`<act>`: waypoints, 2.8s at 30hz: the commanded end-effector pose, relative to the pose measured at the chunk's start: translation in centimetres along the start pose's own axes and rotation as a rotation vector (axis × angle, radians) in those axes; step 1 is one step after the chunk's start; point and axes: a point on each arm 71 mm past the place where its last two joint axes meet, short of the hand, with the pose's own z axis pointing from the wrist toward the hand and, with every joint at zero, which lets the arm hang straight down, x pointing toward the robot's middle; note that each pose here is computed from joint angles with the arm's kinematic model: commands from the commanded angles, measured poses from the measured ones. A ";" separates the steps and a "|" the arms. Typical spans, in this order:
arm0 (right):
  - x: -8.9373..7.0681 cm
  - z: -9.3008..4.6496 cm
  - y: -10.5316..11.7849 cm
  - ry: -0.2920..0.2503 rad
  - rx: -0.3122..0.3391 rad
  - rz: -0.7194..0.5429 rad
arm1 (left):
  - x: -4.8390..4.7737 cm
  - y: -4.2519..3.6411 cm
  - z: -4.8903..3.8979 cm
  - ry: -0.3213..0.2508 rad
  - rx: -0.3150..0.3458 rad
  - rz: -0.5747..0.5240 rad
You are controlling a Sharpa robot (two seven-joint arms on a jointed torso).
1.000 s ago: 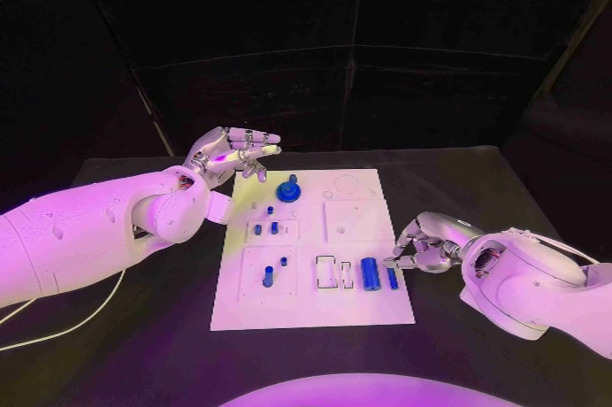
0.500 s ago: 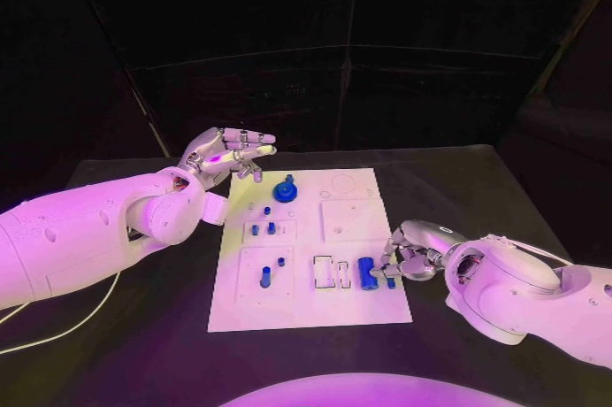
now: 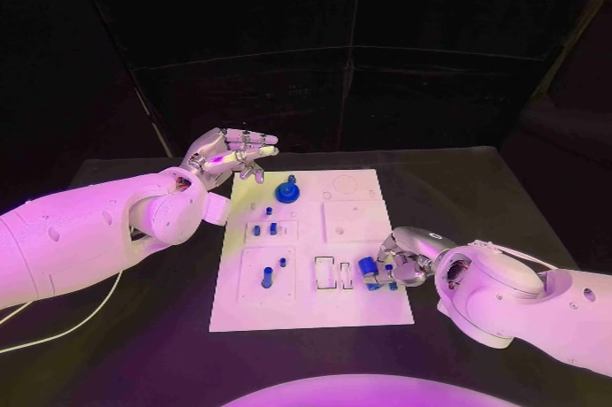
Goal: Assemble the parts on the task board
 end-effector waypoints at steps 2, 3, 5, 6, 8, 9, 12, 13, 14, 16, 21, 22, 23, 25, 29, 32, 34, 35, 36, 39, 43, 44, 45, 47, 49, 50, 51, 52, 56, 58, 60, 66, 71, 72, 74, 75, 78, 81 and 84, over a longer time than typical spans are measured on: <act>0.3 0.2 0.1 0.006 0.005 -0.010 | 0.15 -0.13 0.05 0.013 0.006 -0.008; 0.4 0.3 0.1 0.009 0.006 -0.011 | 0.15 -0.13 0.05 0.013 0.006 -0.008; 0.6 0.5 0.0 0.015 0.010 -0.014 | 0.15 -0.13 0.05 0.013 0.006 -0.008; 0.7 0.5 0.0 0.018 0.012 -0.015 | 0.14 -0.13 0.04 0.013 0.006 -0.008; 0.9 0.6 0.0 0.025 0.015 -0.017 | 0.14 -0.13 0.03 0.013 0.006 -0.008; 1.1 0.7 0.0 0.029 0.016 -0.017 | 0.14 -0.13 0.03 0.013 0.006 -0.008; 1.4 0.8 0.0 0.035 0.017 -0.016 | 0.13 -0.13 0.02 0.013 0.006 -0.008; 1.4 0.8 0.0 0.033 0.018 -0.013 | 0.13 -0.14 0.01 0.013 0.006 -0.008; 1.5 0.7 0.0 0.027 0.018 -0.009 | 0.11 -0.14 0.01 0.013 0.006 -0.008; 1.4 0.7 0.1 0.010 0.017 0.005 | 0.09 -0.14 -0.01 0.012 0.006 -0.008; 0.9 0.2 0.5 -0.066 -0.007 0.066 | 0.04 -0.14 -0.04 0.012 0.006 -0.008; 0.8 0.0 0.6 -0.086 -0.016 0.082 | 0.03 -0.14 -0.04 0.012 0.006 -0.008; 0.6 -0.1 0.7 -0.101 -0.023 0.095 | 0.03 -0.14 -0.05 0.012 0.006 -0.008; 0.4 -0.3 0.9 -0.137 -0.039 0.126 | 0.03 -0.13 -0.05 0.013 0.005 -0.009; 0.0 -0.6 1.1 -0.181 -0.061 0.173 | 0.02 -0.12 -0.06 0.013 0.005 -0.009; -0.1 -0.8 1.3 -0.198 -0.070 0.196 | -0.03 -0.12 -0.07 0.012 0.005 -0.009; -0.1 -0.8 1.4 -0.198 -0.075 0.203 | -0.06 -0.11 -0.07 0.012 0.005 -0.008; 0.0 -0.8 1.5 -0.195 -0.076 0.206 | -0.08 -0.11 -0.07 0.012 0.005 -0.008; 0.0 -0.8 1.6 -0.191 -0.078 0.208 | -0.08 -0.11 -0.07 0.012 0.005 -0.008; 0.2 -0.7 2.0 -0.172 -0.082 0.210 | -0.07 -0.10 -0.06 0.012 0.005 -0.009; 0.6 -0.4 2.5 -0.149 -0.088 0.210 | -0.04 -0.10 -0.05 0.014 0.005 -0.009; 0.6 -0.3 2.7 -0.143 -0.090 0.209 | -0.04 -0.10 -0.04 0.014 0.005 -0.009; 0.8 -0.2 2.9 -0.135 -0.092 0.207 | -0.04 -0.10 -0.04 0.014 0.005 -0.009; 1.0 -0.1 3.2 -0.120 -0.095 0.203 | -0.03 -0.09 -0.04 0.014 0.005 -0.009; 1.2 0.1 3.4 -0.103 -0.096 0.197 | 0.00 -0.09 -0.04 0.016 0.005 -0.010; 1.3 0.2 3.6 -0.094 -0.095 0.193 | 0.01 -0.09 -0.03 0.016 0.004 -0.010; 1.5 0.3 3.7 -0.079 -0.092 0.185 | 0.03 -0.09 -0.03 0.017 0.004 -0.011; 1.5 0.4 3.8 -0.070 -0.090 0.182 | 0.03 -0.09 -0.03 0.017 0.004 -0.011; 1.8 0.6 4.1 -0.045 -0.086 0.174 | 0.01 -0.08 -0.04 0.017 0.004 -0.010; 2.0 0.7 4.2 -0.037 -0.086 0.171 | 0.03 -0.08 -0.03 0.017 0.004 -0.011; 2.1 0.9 4.3 -0.031 -0.085 0.169 | 0.06 -0.08 -0.01 0.018 0.004 -0.011; 2.2 1.4 4.4 -0.029 -0.078 0.175 | 0.11 -0.07 0.01 0.019 0.003 -0.011; 2.3 1.7 4.8 -0.038 -0.084 0.185 | 0.10 -0.07 0.01 0.018 0.003 -0.011; 2.3 1.8 4.9 -0.040 -0.086 0.188 | 0.12 -0.07 0.01 0.019 0.003 -0.011; 2.4 1.9 5.1 -0.044 -0.091 0.191 | 0.14 -0.07 0.02 0.019 0.003 -0.011; 2.4 1.9 5.2 -0.044 -0.093 0.192 | 0.14 -0.07 0.02 0.020 0.002 -0.011; 2.5 2.0 5.5 -0.043 -0.099 0.192 | 0.14 -0.07 0.02 0.020 0.002 -0.011; 2.6 2.1 5.7 -0.039 -0.105 0.191 | 0.12 -0.08 -0.01 0.020 0.002 -0.011; 2.6 2.1 5.8 -0.032 -0.108 0.188 | 0.09 -0.08 -0.04 0.019 0.002 -0.011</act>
